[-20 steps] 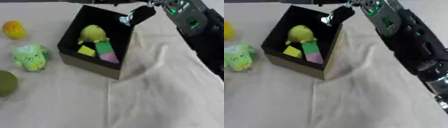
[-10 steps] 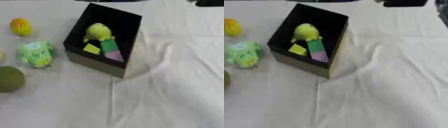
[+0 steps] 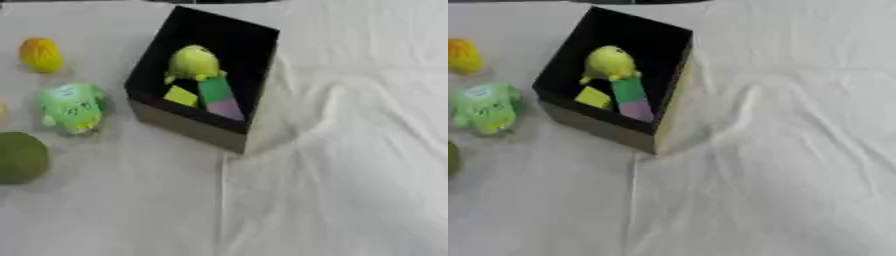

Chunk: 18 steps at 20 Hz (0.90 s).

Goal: Pick up objects on the table and place them in the box.

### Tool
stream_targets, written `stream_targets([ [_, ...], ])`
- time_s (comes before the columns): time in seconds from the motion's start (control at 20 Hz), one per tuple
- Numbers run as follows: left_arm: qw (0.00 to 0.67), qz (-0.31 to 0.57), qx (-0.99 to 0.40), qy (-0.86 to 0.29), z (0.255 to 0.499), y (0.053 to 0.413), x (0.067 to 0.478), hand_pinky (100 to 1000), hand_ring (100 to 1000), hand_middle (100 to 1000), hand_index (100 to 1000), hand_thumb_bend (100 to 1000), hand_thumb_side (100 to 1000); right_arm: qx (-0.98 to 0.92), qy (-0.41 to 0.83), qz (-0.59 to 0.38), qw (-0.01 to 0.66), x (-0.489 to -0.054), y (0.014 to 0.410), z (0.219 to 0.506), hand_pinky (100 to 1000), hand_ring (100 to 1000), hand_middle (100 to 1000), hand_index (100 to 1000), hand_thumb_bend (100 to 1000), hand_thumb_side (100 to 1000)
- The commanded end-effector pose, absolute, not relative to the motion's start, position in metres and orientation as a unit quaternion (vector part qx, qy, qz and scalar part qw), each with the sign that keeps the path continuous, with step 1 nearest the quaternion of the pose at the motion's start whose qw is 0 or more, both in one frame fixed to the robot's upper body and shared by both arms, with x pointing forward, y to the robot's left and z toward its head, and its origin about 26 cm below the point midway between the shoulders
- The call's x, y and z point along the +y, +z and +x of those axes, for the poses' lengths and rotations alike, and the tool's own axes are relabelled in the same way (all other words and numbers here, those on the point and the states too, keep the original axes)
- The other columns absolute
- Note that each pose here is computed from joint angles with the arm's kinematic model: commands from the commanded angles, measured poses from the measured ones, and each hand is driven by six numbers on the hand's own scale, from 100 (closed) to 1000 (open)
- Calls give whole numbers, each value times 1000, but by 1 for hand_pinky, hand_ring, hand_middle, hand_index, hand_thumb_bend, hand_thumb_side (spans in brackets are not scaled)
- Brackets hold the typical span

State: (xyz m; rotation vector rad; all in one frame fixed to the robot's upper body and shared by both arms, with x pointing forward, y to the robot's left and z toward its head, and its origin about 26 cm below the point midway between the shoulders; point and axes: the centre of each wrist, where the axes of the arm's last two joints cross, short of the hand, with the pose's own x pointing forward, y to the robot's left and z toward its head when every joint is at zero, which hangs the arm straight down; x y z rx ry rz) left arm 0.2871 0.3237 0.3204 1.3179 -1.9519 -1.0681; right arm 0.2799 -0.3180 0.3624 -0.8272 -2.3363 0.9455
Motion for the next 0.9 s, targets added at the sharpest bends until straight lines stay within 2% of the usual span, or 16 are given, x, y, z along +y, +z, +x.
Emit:
stream_targets([
  [0.05, 277, 495, -699, -435, 282, 334, 321, 889, 862, 823, 918, 454, 543, -853, 348, -320, 223, -321, 373, 272, 837, 835, 679, 792, 100, 673],
  [0.4, 309, 470, -673, -481, 282, 335, 319, 898, 873, 839, 919, 476, 527, -848, 350, -322, 234, -322, 368, 274, 837, 835, 679, 791, 100, 670],
  [0.7, 336, 452, -625, -541, 282, 328, 321, 908, 880, 847, 906, 538, 460, -845, 351, -324, 243, -322, 364, 275, 837, 832, 675, 789, 100, 674],
  [0.85, 356, 448, -596, -563, 282, 322, 326, 909, 881, 845, 905, 545, 484, -842, 352, -326, 246, -322, 363, 275, 837, 831, 673, 789, 100, 656],
  [0.9, 365, 445, -586, -570, 281, 319, 328, 909, 881, 848, 909, 551, 487, -841, 353, -328, 247, -322, 362, 275, 837, 831, 673, 789, 100, 678],
])
